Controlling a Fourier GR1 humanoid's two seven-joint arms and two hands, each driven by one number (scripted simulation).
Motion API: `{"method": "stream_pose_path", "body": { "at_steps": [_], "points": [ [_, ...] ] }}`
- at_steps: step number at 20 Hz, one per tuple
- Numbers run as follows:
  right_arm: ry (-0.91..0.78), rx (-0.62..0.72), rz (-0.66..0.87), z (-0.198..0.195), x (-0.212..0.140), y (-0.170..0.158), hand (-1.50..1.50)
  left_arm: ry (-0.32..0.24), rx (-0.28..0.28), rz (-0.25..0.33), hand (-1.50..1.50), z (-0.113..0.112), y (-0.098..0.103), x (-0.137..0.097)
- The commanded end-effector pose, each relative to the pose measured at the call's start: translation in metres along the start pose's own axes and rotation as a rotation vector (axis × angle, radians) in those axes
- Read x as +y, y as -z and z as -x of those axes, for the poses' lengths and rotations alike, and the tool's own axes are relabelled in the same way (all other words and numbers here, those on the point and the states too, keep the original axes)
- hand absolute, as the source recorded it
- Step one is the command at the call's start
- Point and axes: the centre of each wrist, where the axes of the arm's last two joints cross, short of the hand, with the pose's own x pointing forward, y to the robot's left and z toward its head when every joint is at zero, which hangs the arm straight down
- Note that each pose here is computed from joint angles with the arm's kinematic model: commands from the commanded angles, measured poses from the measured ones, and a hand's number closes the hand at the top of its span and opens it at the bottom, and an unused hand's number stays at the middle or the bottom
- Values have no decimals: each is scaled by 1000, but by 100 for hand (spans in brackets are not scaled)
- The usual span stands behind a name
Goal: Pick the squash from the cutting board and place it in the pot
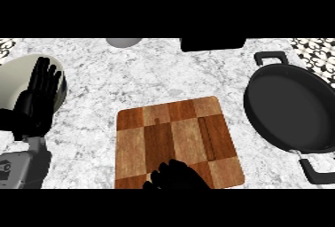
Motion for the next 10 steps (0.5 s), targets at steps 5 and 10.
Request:
{"method": "stream_pose_path", "body": {
  "at_steps": [5, 10],
  "points": [
    [25, 307, 463, -8, -73, -75, 150, -2, -8, 15, 0, -8, -2, -2],
    [-23, 385, 610, -5, -118, -133, 150, -18, -37, 58, 0, -14, 6, -19]
  ]
}}
